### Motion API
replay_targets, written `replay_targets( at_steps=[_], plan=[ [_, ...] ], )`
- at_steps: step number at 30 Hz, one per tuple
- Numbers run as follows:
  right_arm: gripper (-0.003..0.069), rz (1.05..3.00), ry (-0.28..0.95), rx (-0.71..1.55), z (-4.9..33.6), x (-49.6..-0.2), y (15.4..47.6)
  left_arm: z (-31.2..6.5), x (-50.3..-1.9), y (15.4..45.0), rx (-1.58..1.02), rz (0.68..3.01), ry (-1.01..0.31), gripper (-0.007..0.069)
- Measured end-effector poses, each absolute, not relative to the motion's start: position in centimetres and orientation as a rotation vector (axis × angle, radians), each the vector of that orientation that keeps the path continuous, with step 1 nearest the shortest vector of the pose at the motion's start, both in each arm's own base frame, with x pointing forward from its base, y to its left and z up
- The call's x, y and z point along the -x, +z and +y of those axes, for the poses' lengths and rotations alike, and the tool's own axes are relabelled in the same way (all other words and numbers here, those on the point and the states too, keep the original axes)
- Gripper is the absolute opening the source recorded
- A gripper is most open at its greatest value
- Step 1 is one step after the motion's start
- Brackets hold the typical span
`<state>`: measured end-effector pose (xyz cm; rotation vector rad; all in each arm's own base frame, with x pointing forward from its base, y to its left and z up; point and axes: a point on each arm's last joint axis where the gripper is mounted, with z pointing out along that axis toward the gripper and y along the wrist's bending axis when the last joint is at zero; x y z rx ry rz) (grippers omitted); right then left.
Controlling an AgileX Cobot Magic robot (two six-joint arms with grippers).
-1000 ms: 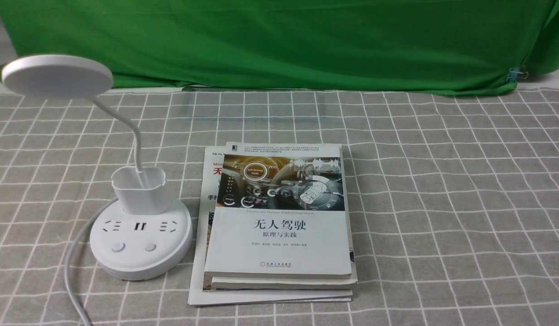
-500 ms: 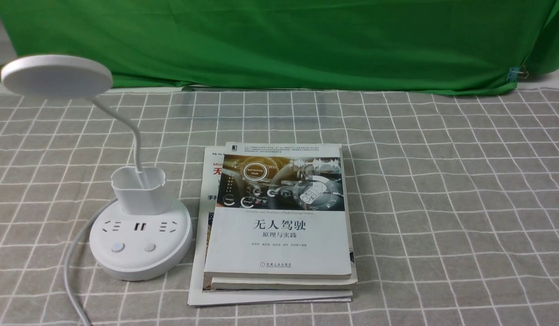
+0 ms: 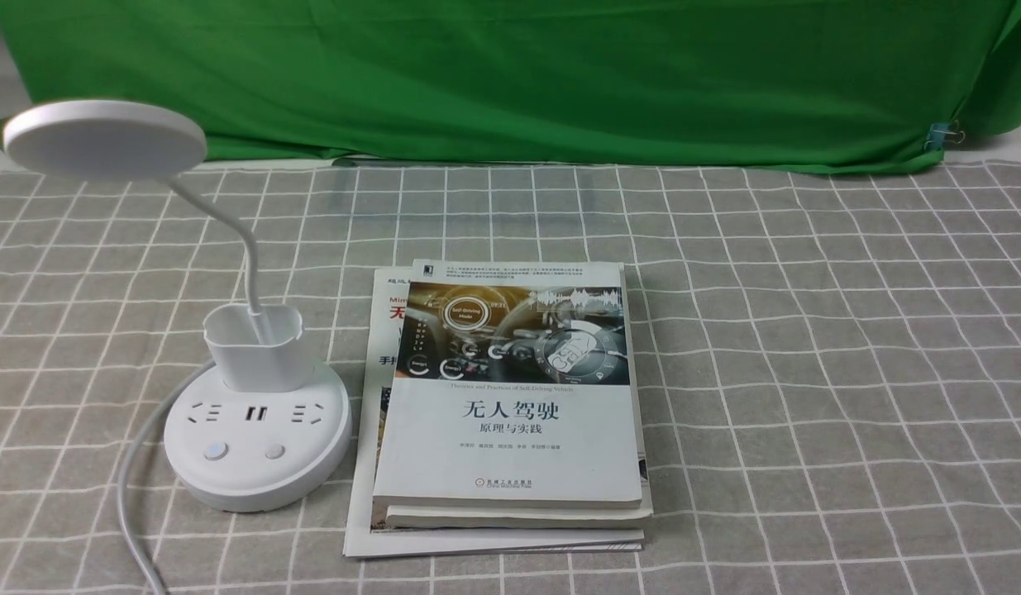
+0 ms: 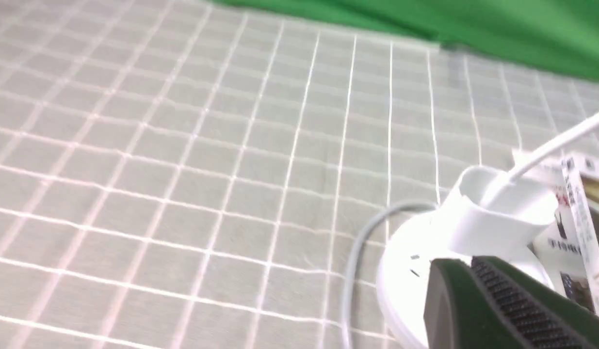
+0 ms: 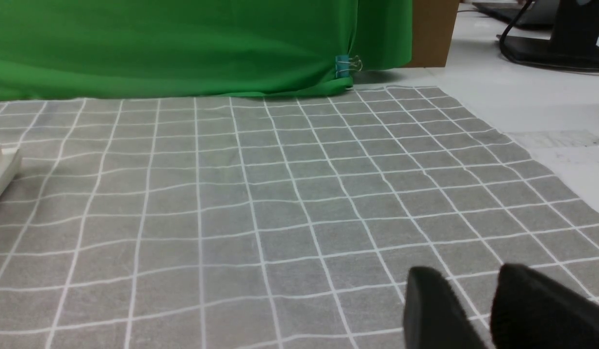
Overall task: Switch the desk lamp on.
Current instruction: Use the left arm to press the button switch on the lamp holder
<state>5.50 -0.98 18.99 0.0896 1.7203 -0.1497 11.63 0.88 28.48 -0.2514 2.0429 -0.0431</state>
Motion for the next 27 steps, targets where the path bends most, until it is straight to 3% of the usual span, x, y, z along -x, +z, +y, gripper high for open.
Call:
replay_targets(
  at_steps=[7, 12, 16, 21, 27],
  plan=[
    [0.0245, 1.72, -0.15, -0.09, -1.0, -5.5, 19.0, -0.1, -15.2, 26.0, 0.375, 2.225, -0.256, 0.0019],
    [0.0245, 1.72, -0.15, -0.09, -1.0, -5.5, 19.0, -1.2, -17.9, 23.5, 0.238, 2.481, -0.356, 0.0019],
    [0.0245, 1.72, -0.15, -0.09, -1.0, -5.5, 19.0, -2.2, -19.7, 22.9, 0.124, 2.548, -0.42, 0.0019],
    [0.0245, 1.72, -0.149, -0.09, -1.0, -5.5, 19.0, -4.3, -21.4, 22.4, -0.062, 2.598, -0.394, 0.0019],
    [0.0245, 1.72, -0.149, -0.09, -1.0, -5.5, 19.0, -7.0, -24.3, 20.9, -0.202, 2.662, -0.212, 0.0019]
  ],
)
